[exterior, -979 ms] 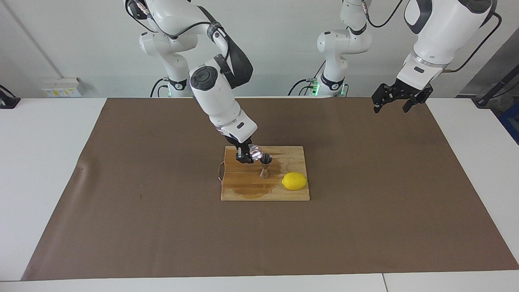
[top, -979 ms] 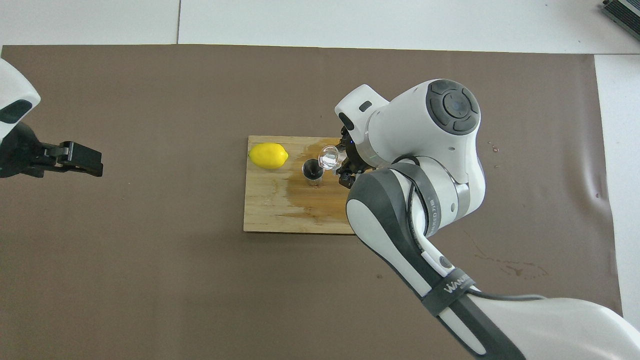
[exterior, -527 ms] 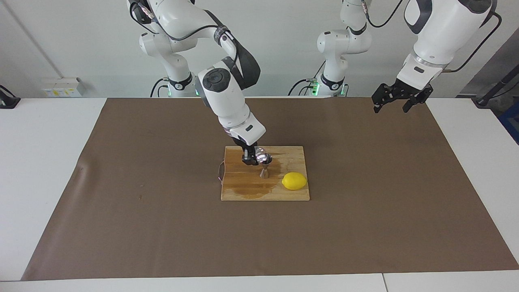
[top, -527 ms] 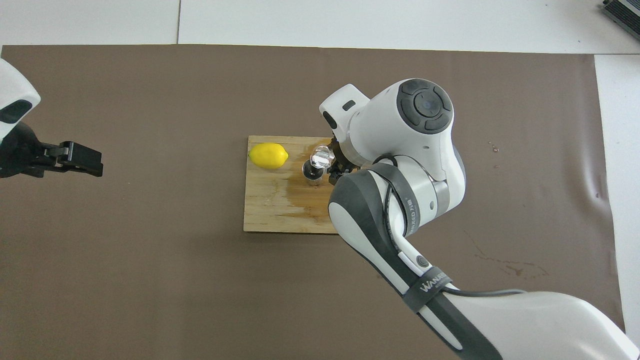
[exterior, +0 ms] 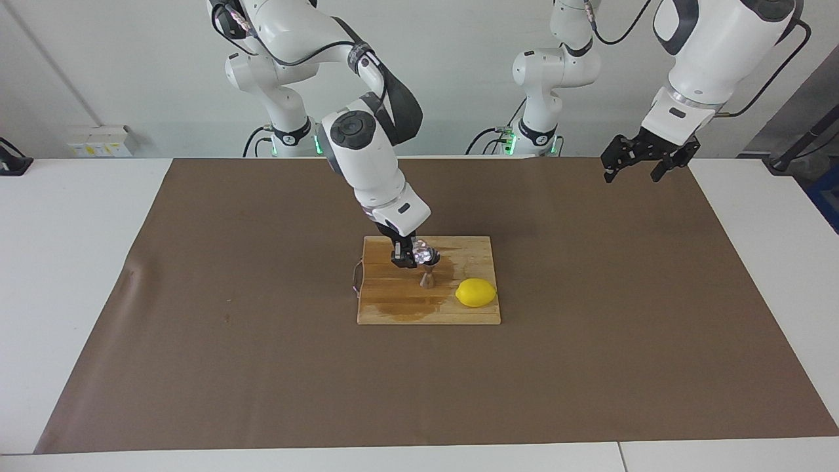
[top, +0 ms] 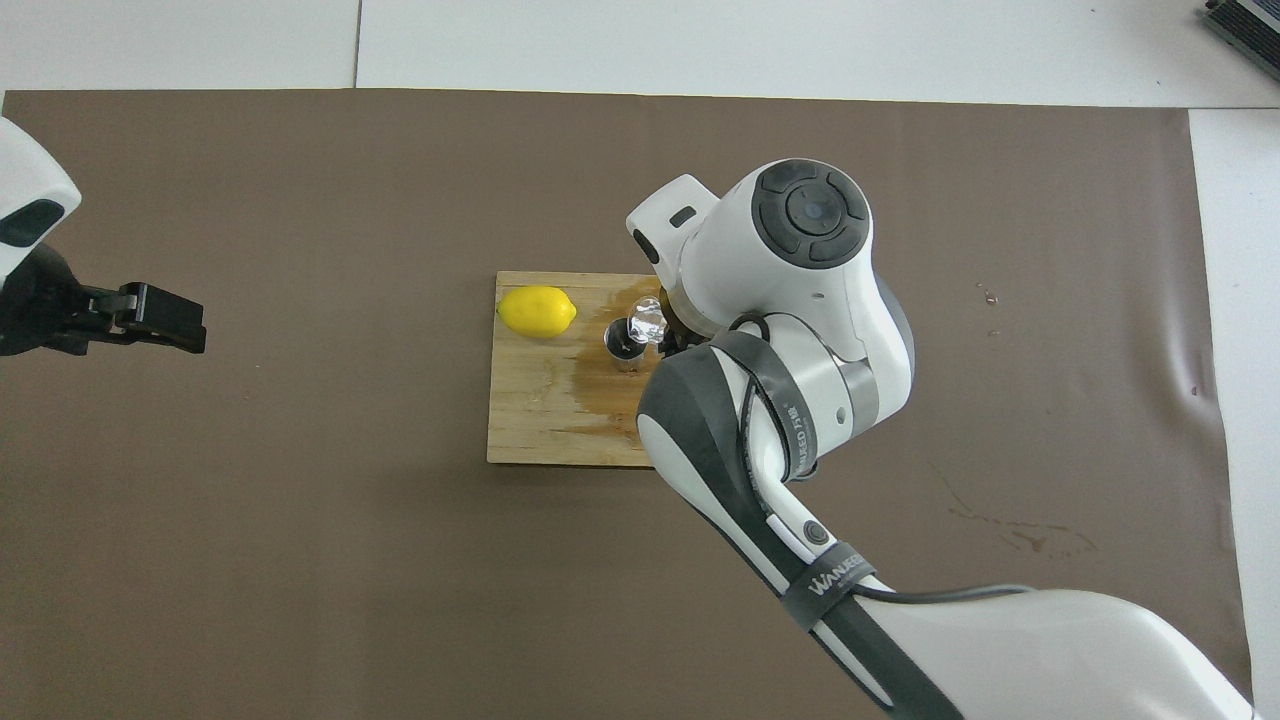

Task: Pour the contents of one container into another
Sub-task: 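Tilt the glass cup with the right gripper above the dark cup, then hold the glass cup tipped over the dark cup to pour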

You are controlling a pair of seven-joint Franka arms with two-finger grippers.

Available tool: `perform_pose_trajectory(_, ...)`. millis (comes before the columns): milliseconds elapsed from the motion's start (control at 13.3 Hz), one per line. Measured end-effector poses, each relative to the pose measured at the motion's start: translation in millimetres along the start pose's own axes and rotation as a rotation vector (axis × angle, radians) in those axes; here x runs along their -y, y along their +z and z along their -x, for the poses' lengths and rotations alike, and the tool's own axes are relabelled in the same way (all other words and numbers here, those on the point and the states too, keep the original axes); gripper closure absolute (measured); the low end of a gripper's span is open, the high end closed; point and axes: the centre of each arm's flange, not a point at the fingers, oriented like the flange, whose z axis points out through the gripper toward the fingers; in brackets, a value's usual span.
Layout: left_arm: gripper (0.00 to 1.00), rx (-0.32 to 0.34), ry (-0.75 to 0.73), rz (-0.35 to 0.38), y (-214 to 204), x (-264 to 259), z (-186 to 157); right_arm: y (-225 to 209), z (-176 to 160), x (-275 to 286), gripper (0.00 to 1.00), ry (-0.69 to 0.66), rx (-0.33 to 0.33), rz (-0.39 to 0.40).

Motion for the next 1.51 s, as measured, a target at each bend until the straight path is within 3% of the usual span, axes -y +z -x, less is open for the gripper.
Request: perform_pose_trajectory(1506,0.0,0.0,0.0,0.0,0.0,0.0,0.0,0.7,-24.2,14.0,0.51,0.033,0.151,0.002)
